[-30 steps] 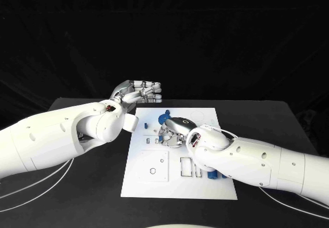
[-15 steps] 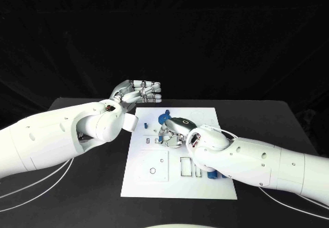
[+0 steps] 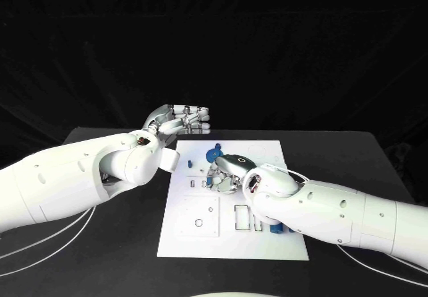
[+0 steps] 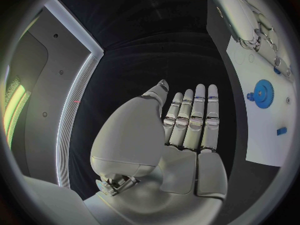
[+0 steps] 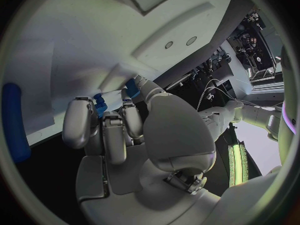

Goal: Assemble the parts on the task board

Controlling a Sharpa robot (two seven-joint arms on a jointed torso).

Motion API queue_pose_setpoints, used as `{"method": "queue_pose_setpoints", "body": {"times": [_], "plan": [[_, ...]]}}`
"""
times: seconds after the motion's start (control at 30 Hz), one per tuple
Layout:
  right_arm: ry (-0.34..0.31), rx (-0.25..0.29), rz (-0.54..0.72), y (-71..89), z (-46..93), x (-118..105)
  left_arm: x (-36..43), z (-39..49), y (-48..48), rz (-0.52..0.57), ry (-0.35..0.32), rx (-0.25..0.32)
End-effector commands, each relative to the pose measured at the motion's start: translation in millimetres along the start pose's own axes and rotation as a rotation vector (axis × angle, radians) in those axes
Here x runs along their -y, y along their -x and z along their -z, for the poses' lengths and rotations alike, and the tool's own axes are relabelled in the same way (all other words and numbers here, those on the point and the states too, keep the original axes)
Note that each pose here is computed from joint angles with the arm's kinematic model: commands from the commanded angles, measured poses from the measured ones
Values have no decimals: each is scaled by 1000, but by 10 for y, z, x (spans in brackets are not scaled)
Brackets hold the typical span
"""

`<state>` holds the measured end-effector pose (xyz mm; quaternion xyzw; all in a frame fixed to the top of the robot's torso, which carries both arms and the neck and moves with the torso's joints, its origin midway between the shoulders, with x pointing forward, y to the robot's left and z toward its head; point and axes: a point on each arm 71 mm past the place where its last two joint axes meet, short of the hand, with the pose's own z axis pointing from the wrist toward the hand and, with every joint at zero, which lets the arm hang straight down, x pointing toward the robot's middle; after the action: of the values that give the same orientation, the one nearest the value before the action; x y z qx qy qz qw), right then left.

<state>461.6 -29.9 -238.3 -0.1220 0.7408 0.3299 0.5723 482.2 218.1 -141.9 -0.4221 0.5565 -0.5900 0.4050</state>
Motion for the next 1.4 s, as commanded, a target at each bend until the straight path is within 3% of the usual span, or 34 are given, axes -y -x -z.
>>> {"method": "queue_pose_setpoints", "body": {"times": [0.03,0.4,0.63,0.8,0.87,1.1,1.27,1.4], "plan": [[1,-1,-1,-5,0,3,9,-3,-21,8,-4,-18],[3,13,-10,7,2,9,6,-4,-17,8,-2,-19],[37,104,-49,94,86,13,-9,-13,2,-17,11,-30],[98,144,-129,296,224,36,-39,-37,48,-86,28,-70],[119,141,-169,419,284,73,-59,-51,78,-137,41,-94],[114,27,-377,830,554,332,-180,-70,150,-400,147,-209],[67,6,-552,1008,801,568,-278,-71,160,-622,256,-261],[53,9,-604,1082,968,715,-343,-75,141,-793,341,-288]]}}
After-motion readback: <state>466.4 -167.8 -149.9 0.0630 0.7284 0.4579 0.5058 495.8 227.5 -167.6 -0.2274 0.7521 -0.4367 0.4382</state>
